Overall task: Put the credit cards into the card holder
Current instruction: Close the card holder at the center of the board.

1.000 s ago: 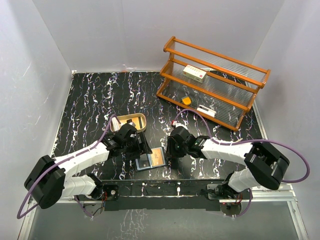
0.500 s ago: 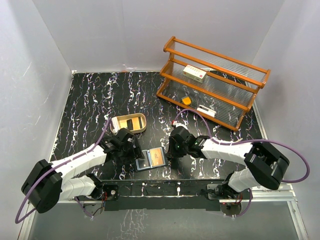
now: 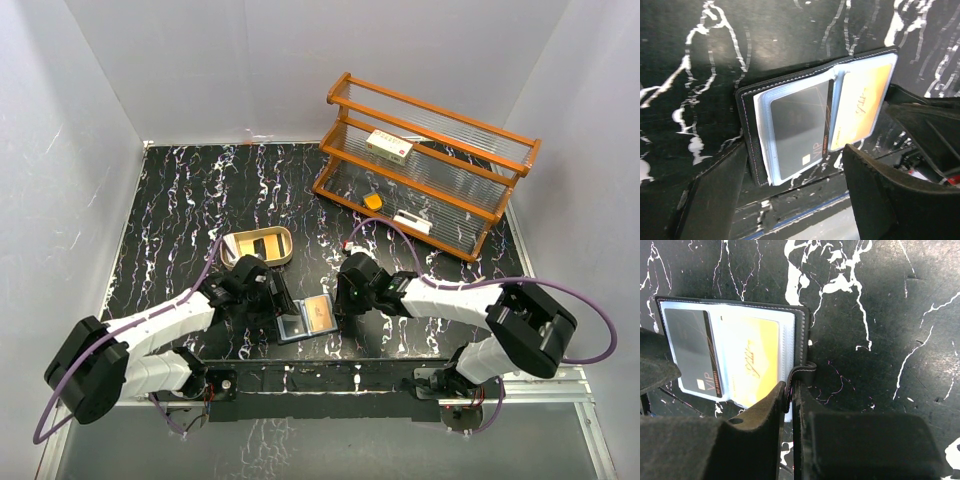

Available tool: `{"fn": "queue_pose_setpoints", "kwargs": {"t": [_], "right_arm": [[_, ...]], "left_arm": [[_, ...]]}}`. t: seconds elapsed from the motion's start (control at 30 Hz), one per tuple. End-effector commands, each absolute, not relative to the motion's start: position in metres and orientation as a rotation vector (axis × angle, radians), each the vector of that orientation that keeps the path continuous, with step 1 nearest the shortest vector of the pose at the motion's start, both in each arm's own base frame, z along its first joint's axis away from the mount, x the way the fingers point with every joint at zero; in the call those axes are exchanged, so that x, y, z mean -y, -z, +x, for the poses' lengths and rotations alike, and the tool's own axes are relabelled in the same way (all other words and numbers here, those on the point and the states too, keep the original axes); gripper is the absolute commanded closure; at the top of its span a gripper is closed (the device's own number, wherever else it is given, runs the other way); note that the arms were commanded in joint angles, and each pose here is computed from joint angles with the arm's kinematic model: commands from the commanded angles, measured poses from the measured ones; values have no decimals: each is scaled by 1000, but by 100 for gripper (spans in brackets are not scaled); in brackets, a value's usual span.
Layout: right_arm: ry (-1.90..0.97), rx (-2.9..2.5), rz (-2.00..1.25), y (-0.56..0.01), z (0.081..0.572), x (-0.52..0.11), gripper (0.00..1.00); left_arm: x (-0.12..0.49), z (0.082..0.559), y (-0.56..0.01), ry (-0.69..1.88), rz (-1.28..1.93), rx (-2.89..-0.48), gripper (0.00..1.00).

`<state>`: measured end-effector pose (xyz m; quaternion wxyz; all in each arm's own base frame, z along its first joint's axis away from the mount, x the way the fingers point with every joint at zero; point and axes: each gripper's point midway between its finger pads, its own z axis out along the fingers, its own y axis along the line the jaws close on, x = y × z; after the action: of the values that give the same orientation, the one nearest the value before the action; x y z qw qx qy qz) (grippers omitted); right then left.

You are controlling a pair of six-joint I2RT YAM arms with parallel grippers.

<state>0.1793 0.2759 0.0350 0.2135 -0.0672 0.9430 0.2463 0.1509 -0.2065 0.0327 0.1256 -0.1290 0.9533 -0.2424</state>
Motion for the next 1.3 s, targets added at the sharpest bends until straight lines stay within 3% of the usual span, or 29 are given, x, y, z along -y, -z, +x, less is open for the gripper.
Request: {"fn": "queue_pose_setpoints", "kwargs": {"t": [0.0,0.2,0.67,1.03,1.27], "right_arm": [[-735,-2592,-197,-35,179,-287,92],[-750,-2598,-207,-32,175,-292,93],[-748,-2590,-220,-34,175,-296,92],[-693,-2568,-216,-46,178,-285,78],[-711,-2525,-185,-61,179,-279,65]], "left_arm": [[244,159,-79,1052,-351,-2651,25],[273,161,-115,1380,-343,-2499,26],[278,161,-93,1350,-245,-2541,40],[268,165,-65,1162,-204,-2645,58],[266,164,-57,1126,-187,-2675,69]]}}
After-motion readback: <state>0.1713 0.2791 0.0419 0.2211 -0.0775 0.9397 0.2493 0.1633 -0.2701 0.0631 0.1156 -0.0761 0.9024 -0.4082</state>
